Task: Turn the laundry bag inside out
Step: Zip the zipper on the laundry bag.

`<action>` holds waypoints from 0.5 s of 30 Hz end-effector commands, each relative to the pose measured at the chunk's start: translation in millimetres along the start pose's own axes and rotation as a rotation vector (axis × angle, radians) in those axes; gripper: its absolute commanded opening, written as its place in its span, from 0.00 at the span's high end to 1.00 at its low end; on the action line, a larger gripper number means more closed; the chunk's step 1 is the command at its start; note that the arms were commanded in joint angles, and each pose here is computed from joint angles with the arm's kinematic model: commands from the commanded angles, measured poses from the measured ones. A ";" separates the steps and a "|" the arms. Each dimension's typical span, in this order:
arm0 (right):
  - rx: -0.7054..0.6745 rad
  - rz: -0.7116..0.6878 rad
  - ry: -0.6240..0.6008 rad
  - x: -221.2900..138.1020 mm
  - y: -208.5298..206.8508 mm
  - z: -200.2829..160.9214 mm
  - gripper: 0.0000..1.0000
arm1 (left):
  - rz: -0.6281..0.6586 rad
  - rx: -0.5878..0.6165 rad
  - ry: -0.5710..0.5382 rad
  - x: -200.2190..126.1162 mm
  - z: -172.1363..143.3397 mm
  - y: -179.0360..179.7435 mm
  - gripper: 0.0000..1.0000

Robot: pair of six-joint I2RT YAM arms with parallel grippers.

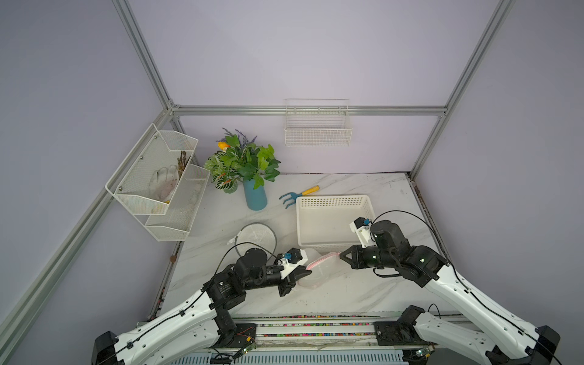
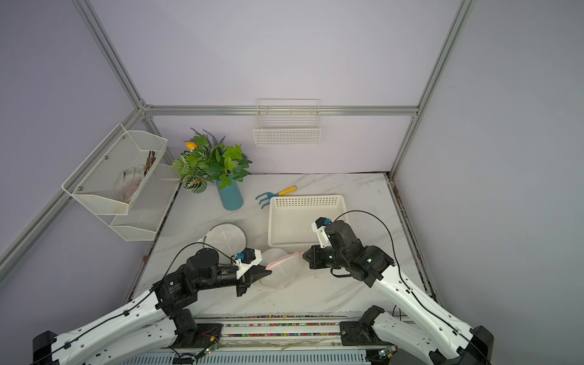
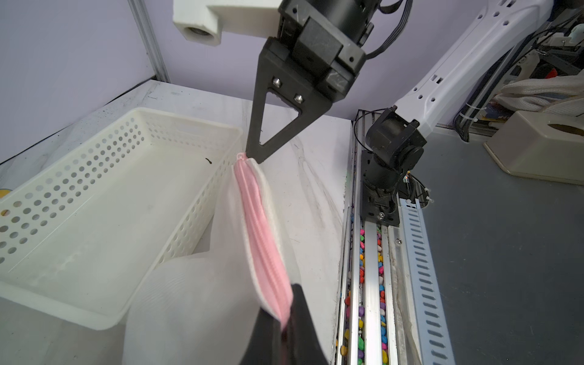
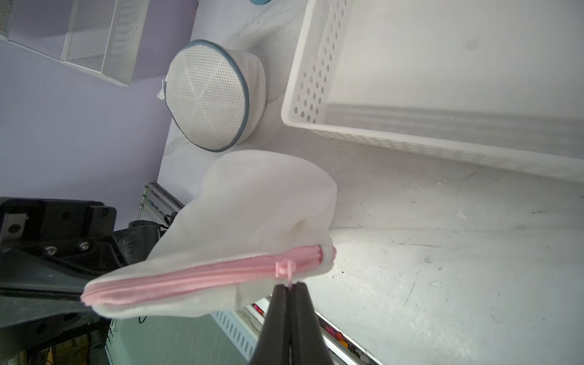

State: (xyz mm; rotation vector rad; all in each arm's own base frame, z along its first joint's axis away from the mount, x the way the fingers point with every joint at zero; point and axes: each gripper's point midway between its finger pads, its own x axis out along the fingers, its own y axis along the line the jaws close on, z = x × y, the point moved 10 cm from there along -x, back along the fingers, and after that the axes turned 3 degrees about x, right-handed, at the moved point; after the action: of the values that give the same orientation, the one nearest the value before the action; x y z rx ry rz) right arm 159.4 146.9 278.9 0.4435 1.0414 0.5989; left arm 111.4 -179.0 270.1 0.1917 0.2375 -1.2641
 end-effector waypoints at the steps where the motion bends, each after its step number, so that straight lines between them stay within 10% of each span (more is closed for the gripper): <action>1: 0.029 -0.043 0.009 3.4 -10.2 -3.3 1.00 | 0.038 0.024 -0.170 -11.1 21.8 -0.3 1.00; 15: 0.034 -0.014 0.111 18.9 -13.6 -8.3 1.00 | 0.064 -0.037 -0.210 -12.7 14.4 0.2 1.00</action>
State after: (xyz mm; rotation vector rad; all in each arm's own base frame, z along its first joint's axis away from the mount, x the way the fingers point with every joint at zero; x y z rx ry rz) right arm 161.7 150.5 255.0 0.4426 1.1488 0.6003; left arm 107.9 -170.1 265.6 0.0847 0.1646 -1.2136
